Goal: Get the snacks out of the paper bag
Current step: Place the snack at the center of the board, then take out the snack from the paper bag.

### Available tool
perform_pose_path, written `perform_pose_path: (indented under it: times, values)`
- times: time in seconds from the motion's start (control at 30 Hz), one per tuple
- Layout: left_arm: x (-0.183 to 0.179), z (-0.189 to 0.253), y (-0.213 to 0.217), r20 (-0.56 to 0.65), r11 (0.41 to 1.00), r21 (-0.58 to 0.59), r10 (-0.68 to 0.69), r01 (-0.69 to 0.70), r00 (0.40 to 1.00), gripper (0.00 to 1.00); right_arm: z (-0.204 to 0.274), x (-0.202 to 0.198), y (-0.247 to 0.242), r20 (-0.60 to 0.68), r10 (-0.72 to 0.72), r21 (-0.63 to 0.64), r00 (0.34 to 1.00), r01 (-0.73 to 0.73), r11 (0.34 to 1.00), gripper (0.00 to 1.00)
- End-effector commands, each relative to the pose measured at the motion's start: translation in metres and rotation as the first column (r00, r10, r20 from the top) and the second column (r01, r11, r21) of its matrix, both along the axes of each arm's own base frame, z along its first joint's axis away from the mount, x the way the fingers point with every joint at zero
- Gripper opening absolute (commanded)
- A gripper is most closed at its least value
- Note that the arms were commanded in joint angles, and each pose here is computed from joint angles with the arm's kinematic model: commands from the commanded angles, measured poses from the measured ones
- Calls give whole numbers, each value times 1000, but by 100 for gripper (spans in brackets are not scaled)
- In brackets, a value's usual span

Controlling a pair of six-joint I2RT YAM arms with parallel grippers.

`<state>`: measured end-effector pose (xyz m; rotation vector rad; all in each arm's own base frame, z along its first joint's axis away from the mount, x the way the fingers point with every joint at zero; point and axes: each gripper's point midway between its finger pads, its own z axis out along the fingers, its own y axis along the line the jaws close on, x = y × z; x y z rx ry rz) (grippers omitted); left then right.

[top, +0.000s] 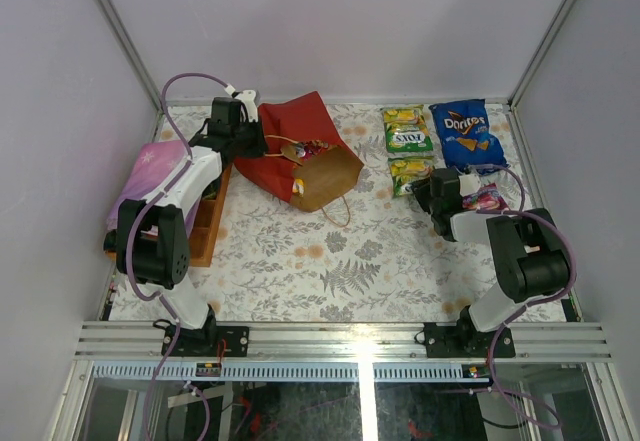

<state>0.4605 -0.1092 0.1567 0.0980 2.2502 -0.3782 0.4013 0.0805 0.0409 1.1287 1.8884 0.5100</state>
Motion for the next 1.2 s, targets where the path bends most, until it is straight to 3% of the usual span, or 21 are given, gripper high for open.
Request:
perform_pose_path:
  times: [0.0, 0.07, 0.27, 0.33, 0.43, 0.57, 0.77, 1.17]
  values:
    - [5, 19, 10, 50, 1000, 16, 22, -22, 999, 16, 38, 20, 13, 157, 92, -19, 983, -90, 996, 55]
    - [4, 21, 10, 54, 1000, 13, 21, -21, 998, 16, 44, 20, 13, 161, 109, -47, 981, -103, 994, 72]
    - [2, 32, 4, 76, 1000, 2, 12, -12, 997, 16, 83, 13, 21, 234, 160, -172, 959, -121, 978, 85]
    - [0, 39, -1, 91, 1000, -6, 2, -1, 996, 16, 106, 7, 30, 288, 189, -268, 939, -110, 957, 100]
    - [-4, 56, -14, 128, 1000, -11, -24, 25, 991, 19, 135, -1, 57, 337, 264, -399, 903, -117, 909, 99]
    - [-8, 79, -35, 182, 998, 8, -61, 60, 982, 23, 142, -1, 99, 359, 362, -424, 860, -195, 884, 100]
    - [-7, 103, -52, 219, 996, 36, -85, 78, 972, 25, 140, -6, 185, 388, 559, -399, 733, -413, 819, 99]
    - [-14, 138, -84, 262, 987, 130, -128, 97, 957, 29, 99, -4, 281, 356, 686, -261, 634, -637, 725, 100]
